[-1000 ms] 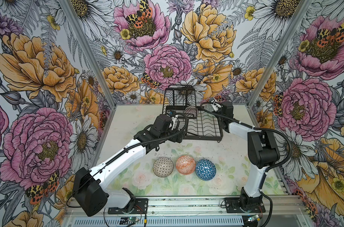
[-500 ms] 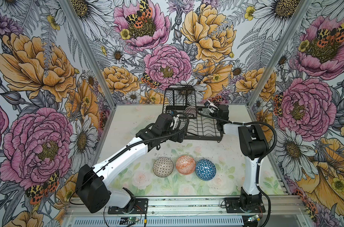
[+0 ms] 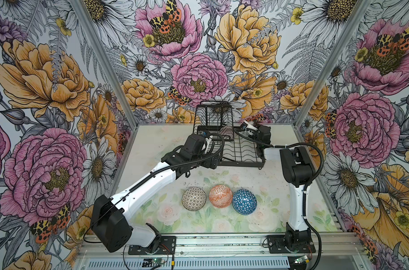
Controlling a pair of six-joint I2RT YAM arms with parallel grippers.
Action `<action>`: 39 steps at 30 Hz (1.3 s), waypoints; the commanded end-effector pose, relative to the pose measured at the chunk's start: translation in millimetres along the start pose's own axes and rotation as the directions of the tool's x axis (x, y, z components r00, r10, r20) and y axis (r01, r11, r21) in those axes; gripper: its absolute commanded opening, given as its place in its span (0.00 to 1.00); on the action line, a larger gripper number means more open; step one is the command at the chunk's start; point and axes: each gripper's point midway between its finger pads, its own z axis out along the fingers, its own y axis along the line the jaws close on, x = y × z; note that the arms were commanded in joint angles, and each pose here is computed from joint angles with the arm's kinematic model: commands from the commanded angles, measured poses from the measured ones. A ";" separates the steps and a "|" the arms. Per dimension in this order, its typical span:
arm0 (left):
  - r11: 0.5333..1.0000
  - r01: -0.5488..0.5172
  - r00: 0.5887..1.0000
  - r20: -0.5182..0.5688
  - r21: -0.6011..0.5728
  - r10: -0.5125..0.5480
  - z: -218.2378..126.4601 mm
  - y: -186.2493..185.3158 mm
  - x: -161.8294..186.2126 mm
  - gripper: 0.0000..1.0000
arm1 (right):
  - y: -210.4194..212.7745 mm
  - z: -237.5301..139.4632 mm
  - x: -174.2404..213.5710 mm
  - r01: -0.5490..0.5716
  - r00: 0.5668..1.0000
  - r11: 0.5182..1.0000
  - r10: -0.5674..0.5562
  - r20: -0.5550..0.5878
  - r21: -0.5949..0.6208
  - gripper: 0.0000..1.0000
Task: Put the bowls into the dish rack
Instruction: 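Lower the green-white bowl into the rack beside the purple-striped bowl with the right gripper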
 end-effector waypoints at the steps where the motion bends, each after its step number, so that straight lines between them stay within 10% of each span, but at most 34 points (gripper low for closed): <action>1: 1.000 -0.010 1.000 0.013 0.018 0.009 -2.5 -2.4 -9.0 0.99 | -14.1 4.2 -21.7 0.024 0.998 0.997 -0.029 0.062 0.076 0.00; 32: 1.000 -0.005 1.000 0.017 0.019 0.004 -7.2 -0.6 -5.9 0.99 | 46.0 0.5 -12.9 0.048 0.998 0.982 -0.042 0.040 -0.182 0.00; 39: 1.000 -0.005 1.000 0.011 0.020 0.005 -6.7 0.0 -3.2 0.99 | 49.1 1.6 -9.2 0.031 0.999 0.980 -0.028 0.022 -0.197 0.14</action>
